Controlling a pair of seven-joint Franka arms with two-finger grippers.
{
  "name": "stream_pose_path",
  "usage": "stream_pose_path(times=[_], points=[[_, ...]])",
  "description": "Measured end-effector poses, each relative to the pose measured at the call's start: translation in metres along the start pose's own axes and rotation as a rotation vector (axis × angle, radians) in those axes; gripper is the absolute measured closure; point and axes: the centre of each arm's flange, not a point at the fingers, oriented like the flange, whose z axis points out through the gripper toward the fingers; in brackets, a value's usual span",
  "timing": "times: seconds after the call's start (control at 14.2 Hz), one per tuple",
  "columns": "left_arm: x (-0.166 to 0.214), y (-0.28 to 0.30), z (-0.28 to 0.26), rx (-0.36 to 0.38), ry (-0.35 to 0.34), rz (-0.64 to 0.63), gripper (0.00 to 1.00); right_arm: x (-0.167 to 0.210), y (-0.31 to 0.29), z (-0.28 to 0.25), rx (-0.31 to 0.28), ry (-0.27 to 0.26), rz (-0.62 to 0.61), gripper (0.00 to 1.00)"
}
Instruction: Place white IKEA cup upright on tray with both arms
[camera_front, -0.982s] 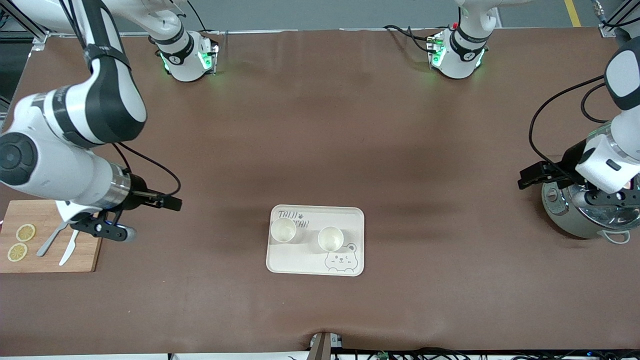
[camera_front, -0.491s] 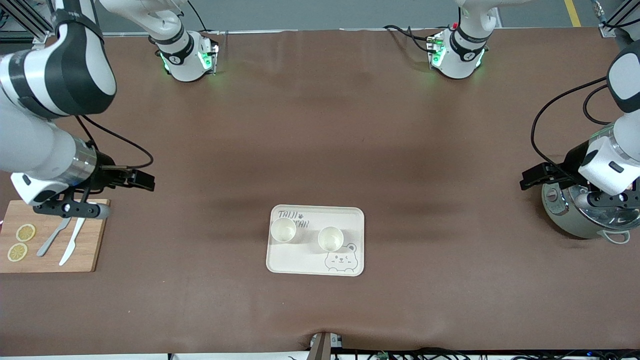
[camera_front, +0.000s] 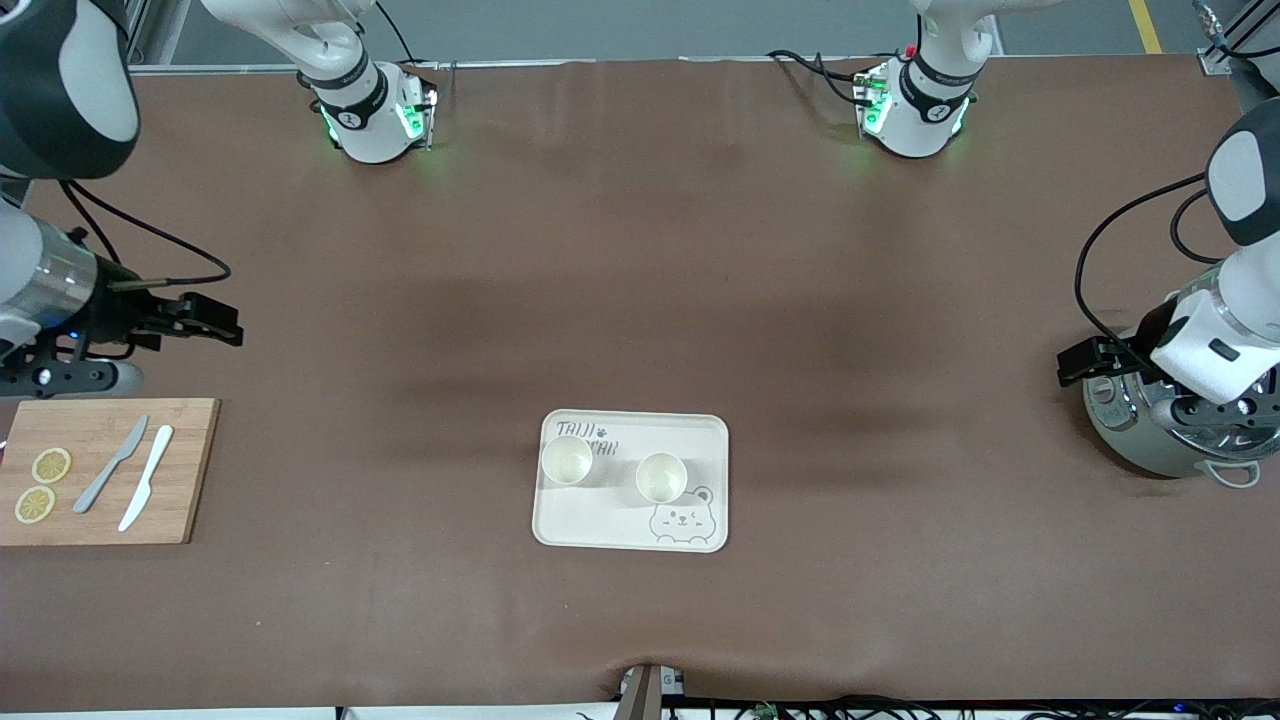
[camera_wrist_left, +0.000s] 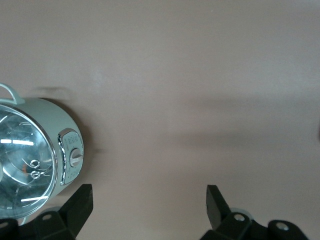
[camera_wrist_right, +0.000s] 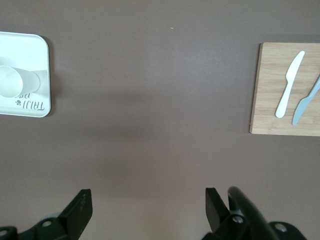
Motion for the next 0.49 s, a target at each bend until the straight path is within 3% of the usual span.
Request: stream_pose_path(times=[0.49], points=[[-0.003, 0.02, -0.054, -0.007, 0.079, 0.004, 0.0, -0.044, 0.011, -0.051, 0.001, 0.064, -0.09, 0.0]])
